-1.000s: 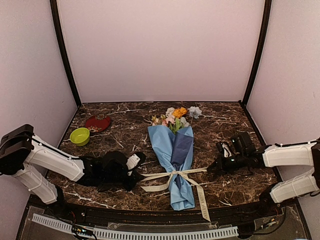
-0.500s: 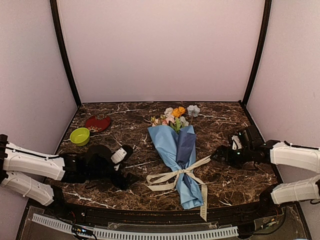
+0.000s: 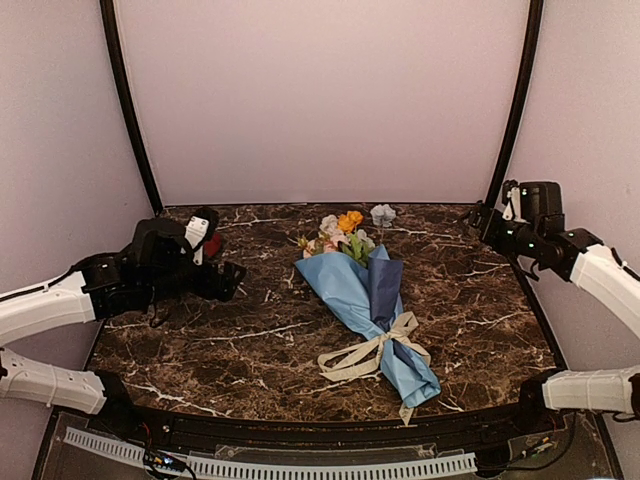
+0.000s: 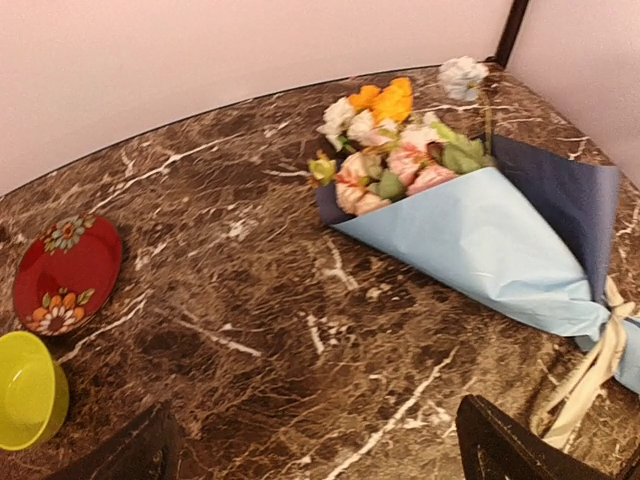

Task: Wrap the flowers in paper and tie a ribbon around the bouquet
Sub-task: Adjust the tied bouquet at the center of the board, then reset both arms

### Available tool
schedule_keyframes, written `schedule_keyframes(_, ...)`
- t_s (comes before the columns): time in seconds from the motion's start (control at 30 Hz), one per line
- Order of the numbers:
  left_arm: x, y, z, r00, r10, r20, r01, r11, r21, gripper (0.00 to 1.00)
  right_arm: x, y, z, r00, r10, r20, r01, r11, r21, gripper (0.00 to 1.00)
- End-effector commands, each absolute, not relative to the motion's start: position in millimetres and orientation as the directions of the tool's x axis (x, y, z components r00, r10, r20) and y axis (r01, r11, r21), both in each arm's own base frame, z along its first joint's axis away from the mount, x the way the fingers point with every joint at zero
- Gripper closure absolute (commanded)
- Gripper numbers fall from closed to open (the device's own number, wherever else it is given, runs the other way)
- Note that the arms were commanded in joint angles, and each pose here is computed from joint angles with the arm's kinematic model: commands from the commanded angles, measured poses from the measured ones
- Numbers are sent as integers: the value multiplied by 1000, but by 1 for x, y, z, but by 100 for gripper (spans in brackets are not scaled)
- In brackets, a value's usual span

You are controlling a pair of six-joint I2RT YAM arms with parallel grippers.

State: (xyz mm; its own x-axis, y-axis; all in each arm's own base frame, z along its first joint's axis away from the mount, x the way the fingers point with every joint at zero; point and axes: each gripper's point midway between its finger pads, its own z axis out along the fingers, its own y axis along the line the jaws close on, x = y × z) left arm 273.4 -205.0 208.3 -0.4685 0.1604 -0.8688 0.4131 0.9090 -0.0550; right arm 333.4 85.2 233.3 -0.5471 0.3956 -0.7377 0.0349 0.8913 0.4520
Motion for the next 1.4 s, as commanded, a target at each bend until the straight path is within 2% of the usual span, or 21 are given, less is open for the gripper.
schedule_keyframes(0.0,286,-156,174,-618,139,-774,240,971,-17,1,351,55,224,-575,374,-727,122,918,376,0)
schedule_keyframes(0.07,291,-141,167,-639,125,-759,185,983,6,1,355,54,209,-603,391,-696,132,909,396,0)
schedule_keyframes(0.17,291,-126,155,-672,122,-730,135,990,41,1,344,73,174,-670,391,-631,106,891,441,6)
schedule_keyframes(0.37,279,-119,134,-696,105,-711,134,991,16,1,281,118,84,-828,282,-485,101,925,366,7)
schedule_keyframes(0.5,276,-114,133,-690,93,-718,117,993,17,1,233,166,43,-903,182,-389,25,926,377,8)
schedule_keyframes(0.6,277,-114,134,-683,94,-724,117,993,18,1,204,213,32,-938,62,-340,-83,915,394,9)
schedule_keyframes(0.7,278,-114,134,-682,97,-725,118,993,22,1,186,260,41,-940,-67,-335,-205,895,396,8)
schedule_keyframes(0.77,279,-114,134,-681,102,-725,119,992,28,1,188,265,48,-938,-73,-339,-209,900,382,5)
schedule_keyframes(0.93,280,-110,133,-677,105,-729,112,993,40,1,223,232,87,-893,53,-447,-156,895,419,3)
schedule_keyframes(1.07,287,-104,136,-654,80,-752,91,995,27,1,275,162,122,-805,181,-565,-73,915,397,0)
schedule_keyframes(1.23,305,-79,130,-629,6,-777,-11,1000,16,1,336,71,191,-556,342,-758,37,921,388,0)
schedule_keyframes(1.37,320,-35,127,-563,-72,-824,-207,977,56,1,366,8,216,-361,432,-826,149,902,406,0)
